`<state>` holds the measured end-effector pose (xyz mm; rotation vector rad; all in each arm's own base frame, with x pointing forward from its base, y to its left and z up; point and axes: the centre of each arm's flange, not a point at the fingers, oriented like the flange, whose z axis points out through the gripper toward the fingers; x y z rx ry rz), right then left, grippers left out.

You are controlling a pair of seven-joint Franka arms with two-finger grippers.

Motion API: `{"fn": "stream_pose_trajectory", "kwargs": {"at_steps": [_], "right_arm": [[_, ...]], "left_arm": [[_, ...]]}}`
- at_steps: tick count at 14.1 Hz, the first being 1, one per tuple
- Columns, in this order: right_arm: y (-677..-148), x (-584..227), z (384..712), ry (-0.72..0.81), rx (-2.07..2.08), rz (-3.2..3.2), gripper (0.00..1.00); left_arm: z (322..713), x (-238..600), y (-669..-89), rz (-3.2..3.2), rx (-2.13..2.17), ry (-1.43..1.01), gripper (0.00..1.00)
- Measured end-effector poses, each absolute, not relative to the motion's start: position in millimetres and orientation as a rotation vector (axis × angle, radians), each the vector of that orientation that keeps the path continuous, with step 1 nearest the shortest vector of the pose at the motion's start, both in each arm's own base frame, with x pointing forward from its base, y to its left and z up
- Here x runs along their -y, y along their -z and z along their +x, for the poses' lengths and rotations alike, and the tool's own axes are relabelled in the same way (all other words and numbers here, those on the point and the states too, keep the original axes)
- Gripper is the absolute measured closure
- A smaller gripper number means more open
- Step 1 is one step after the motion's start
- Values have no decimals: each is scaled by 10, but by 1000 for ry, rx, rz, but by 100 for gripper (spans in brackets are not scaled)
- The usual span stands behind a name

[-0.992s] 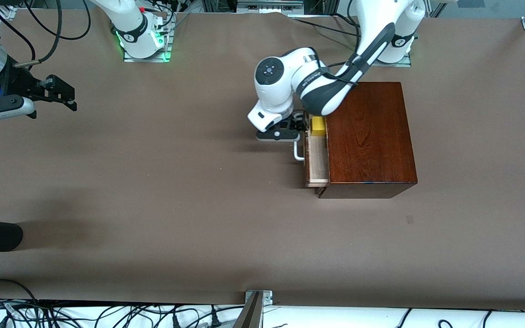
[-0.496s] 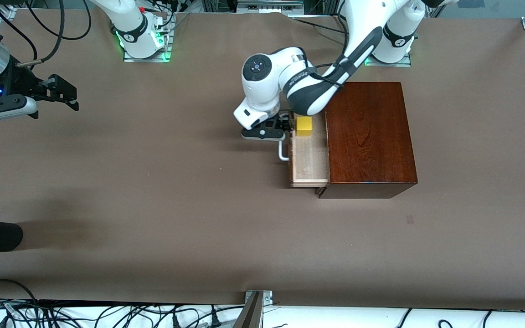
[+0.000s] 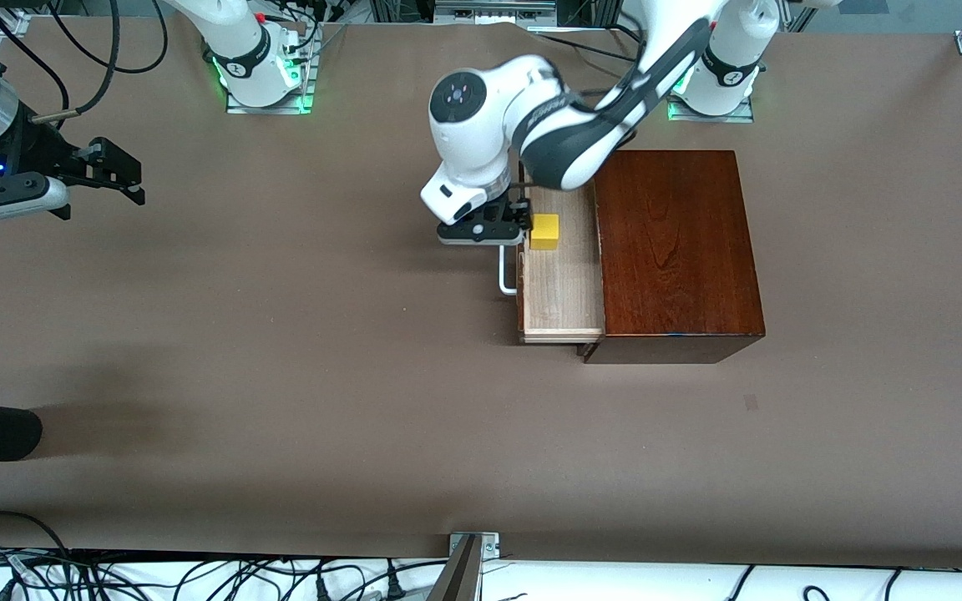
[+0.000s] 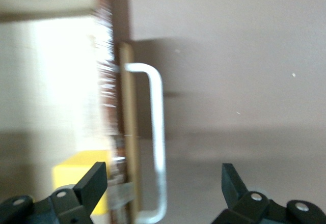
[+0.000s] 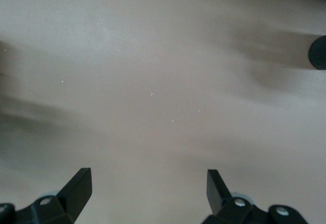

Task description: Open drawer, take yellow block, close drawer

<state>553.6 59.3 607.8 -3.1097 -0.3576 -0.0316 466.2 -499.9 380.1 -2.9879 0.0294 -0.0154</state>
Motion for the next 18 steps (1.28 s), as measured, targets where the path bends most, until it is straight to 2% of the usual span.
{"fn": "stream_pose_trajectory", "kwargs": {"at_steps": [3,5,9,12,15,18], "right_arm": [[-6092,-636,5629,129,362,-3099,0],[-5987,-692,5710,132,363,-3082,0],[-5775,-1009,5703,26,440,-3063,0],[-5438,-1682,5681,-66,607,-3040,0],[-5215,-2684,5393,-112,870,-2987,0],[-4967,-3785,4899,-90,1158,-2899,0]], "left_arm": [[4828,4583,-4383,-2951,-11,52,0],[4995,4217,-4678,-2959,17,12,0],[5453,3208,-5194,-3000,58,-50,0],[5716,2431,-5485,-3047,52,-76,0],[5913,1682,-5667,-3108,42,-90,0],[5975,1044,-5798,-3103,7,-66,0]]}}
